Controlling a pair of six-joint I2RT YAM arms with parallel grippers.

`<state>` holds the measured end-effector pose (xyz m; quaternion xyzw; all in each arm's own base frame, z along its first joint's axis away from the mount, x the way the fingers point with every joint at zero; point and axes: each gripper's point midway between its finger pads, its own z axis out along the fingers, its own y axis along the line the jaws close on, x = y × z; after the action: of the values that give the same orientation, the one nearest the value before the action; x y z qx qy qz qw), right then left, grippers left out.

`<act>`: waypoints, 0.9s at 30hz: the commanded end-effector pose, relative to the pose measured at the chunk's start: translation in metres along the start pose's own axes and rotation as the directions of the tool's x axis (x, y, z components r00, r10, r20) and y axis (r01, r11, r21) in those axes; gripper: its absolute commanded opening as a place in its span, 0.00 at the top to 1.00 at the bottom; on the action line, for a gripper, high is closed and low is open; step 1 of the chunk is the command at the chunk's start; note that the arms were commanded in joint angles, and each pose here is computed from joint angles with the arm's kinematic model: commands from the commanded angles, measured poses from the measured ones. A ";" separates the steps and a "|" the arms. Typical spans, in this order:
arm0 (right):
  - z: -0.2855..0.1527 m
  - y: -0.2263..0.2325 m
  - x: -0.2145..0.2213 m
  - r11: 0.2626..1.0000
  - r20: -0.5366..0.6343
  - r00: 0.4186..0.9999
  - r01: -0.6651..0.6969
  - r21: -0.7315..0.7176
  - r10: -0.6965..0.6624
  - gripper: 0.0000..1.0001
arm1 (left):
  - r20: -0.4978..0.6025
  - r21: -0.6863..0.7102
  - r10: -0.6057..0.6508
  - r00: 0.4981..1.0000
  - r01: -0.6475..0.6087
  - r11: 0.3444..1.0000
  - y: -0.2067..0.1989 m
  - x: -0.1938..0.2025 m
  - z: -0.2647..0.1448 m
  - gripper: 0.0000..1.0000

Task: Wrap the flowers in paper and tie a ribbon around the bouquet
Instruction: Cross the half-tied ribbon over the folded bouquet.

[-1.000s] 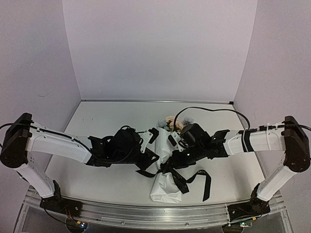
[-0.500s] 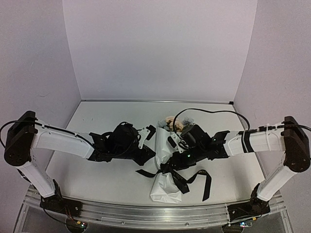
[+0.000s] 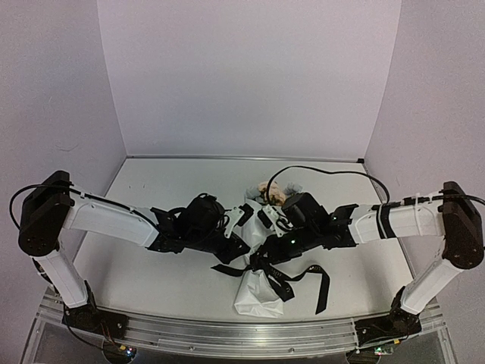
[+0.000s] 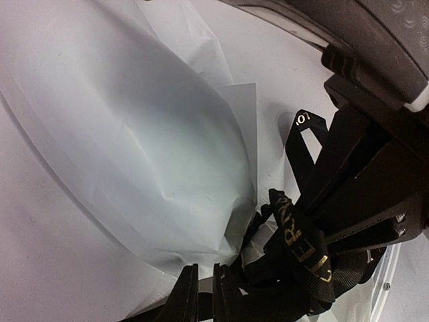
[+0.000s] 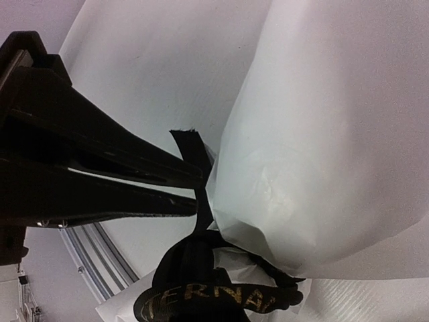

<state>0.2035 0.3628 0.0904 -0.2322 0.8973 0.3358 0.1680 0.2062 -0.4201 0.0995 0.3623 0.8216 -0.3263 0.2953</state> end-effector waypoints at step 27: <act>0.006 0.010 -0.036 0.995 0.151 0.987 0.065 -0.073 -0.053 1.00 | 0.104 0.100 0.054 0.993 -0.064 0.993 -0.024 -0.031 -0.016 0.73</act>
<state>0.2199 0.3765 0.0952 -0.2403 0.8777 0.3598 0.2059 0.2029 -0.4216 0.1107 0.3729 0.8057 -0.3467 0.3028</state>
